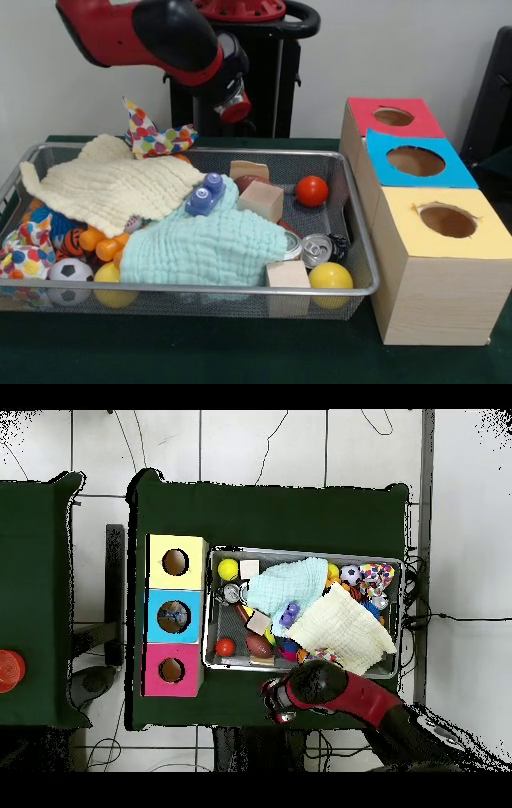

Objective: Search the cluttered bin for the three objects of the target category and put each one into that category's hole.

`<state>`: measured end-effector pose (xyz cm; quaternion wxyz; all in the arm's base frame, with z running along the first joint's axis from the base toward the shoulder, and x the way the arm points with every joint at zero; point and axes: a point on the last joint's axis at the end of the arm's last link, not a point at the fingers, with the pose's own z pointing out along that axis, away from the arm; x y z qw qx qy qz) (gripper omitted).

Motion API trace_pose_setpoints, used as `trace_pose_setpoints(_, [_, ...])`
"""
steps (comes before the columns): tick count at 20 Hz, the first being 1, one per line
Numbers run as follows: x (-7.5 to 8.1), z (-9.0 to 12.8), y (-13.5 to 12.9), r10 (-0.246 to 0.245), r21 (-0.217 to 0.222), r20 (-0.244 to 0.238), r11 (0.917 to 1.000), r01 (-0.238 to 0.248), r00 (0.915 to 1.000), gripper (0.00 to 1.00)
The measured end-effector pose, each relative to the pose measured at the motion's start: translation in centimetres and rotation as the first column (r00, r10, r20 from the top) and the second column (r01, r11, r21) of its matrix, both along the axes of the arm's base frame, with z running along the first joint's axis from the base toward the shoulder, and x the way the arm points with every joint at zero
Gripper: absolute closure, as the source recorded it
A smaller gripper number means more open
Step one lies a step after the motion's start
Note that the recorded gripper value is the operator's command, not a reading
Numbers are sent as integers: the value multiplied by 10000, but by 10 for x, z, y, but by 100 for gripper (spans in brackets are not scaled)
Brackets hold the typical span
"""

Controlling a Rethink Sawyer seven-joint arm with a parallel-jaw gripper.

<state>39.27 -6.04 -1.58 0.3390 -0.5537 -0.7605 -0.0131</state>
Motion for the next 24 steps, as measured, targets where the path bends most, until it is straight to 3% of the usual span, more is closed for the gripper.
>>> trace_pose_setpoints(1, [4,-7,-4,372,-627,448,9974,-343,9983,0])
trace_pose_setpoints(4, [11,-13,-10,634,-1272,903,9905,-516,9939,0])
trace_pose_setpoints(6, [18,-19,-21,1031,-2050,1578,9763,-695,9821,0])
trace_pose_setpoints(7, [17,-20,-23,1125,-2152,1664,9737,-753,9796,0])
trace_pose_setpoints(11, [15,-8,-37,2156,-2836,2413,9481,-1437,9462,0])
trace_pose_setpoints(13, [19,4,-45,2510,-3101,2533,9359,-1674,9343,0])
trace_pose_setpoints(15, [24,24,-54,2788,-3339,2466,9235,-1887,9282,0])
trace_pose_setpoints(17, [28,40,-60,2864,-3476,2376,9173,-1941,9282,0])
trace_pose_setpoints(19, [38,73,-69,2847,-3665,2192,9105,-1917,9332,0])
trace_pose_setpoints(24, [50,126,-82,2486,-3908,2027,9074,-1545,9472,0])
